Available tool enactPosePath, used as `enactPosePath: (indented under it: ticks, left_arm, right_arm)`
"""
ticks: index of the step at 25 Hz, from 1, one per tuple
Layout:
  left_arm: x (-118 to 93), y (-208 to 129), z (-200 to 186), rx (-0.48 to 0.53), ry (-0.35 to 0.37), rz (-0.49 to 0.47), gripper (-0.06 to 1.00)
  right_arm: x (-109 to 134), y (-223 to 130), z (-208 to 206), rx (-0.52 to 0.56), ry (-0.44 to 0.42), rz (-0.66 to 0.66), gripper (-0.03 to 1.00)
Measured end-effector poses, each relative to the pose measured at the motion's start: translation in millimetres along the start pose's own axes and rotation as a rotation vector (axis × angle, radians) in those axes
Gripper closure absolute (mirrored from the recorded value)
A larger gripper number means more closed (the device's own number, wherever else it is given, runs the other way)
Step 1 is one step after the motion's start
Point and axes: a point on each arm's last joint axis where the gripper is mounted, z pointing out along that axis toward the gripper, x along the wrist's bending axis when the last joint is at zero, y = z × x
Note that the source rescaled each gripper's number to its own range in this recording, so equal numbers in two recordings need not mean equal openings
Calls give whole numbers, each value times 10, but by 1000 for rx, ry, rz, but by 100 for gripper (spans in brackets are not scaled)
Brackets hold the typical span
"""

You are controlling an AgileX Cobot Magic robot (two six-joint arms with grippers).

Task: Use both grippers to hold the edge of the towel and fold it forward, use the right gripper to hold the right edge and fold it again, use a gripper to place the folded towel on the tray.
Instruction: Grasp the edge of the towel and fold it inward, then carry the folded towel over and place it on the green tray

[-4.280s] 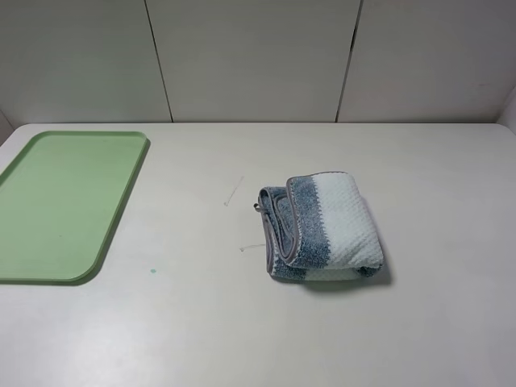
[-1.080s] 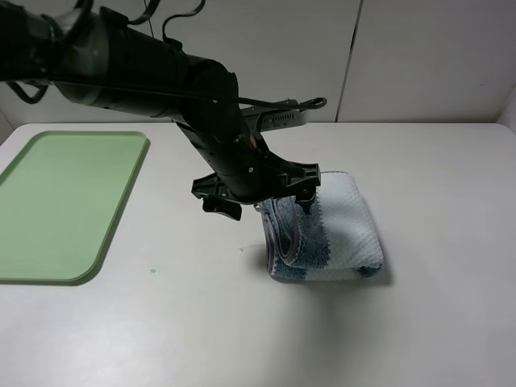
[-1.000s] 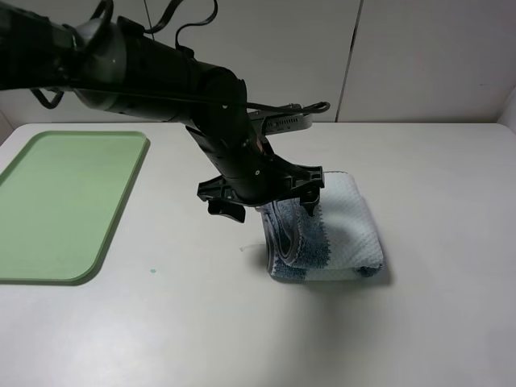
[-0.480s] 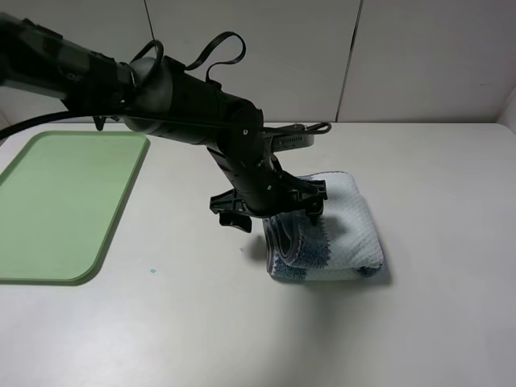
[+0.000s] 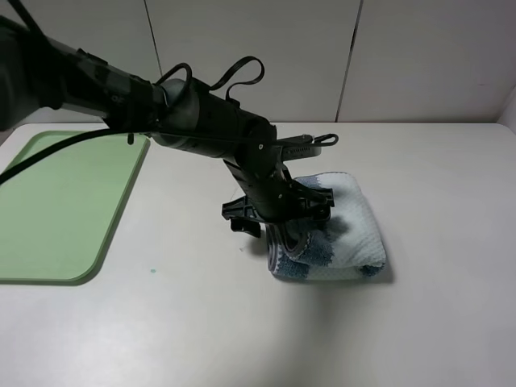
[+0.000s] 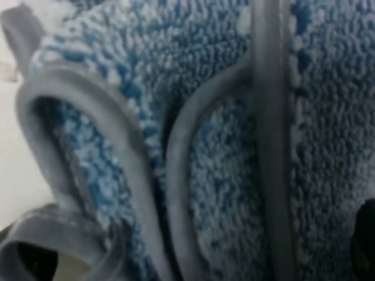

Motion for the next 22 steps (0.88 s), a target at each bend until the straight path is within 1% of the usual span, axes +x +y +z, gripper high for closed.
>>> enactPosePath:
  ticks: [6, 7, 9, 13, 16, 18, 19, 22]
  left_arm:
    - [-53, -21, 34, -13, -10, 20, -5]
    - [-54, -19, 34, -14, -11, 20, -4]
    - [-55, -18, 34, -16, -13, 20, 3]
    - [-55, -25, 65, -17, -15, 16, 28]
    - [-57, -24, 77, -20, -20, 11, 53]
    - [-60, -21, 77, -23, -23, 10, 71]
    - [-60, -21, 77, -23, -23, 10, 77]
    - [-63, -22, 77, -25, -24, 10, 77]
  right_arm:
    - [0, 0, 0, 0, 0, 0, -3]
    - [0, 0, 0, 0, 0, 0, -3]
    - [0, 0, 0, 0, 0, 0, -3]
    - [0, 0, 0, 0, 0, 0, -3]
    - [0, 0, 0, 0, 0, 0, -3]
    - [0, 0, 0, 0, 0, 0, -3]
    - [0, 0, 0, 0, 0, 0, -3]
    - [0, 0, 0, 0, 0, 0, -3]
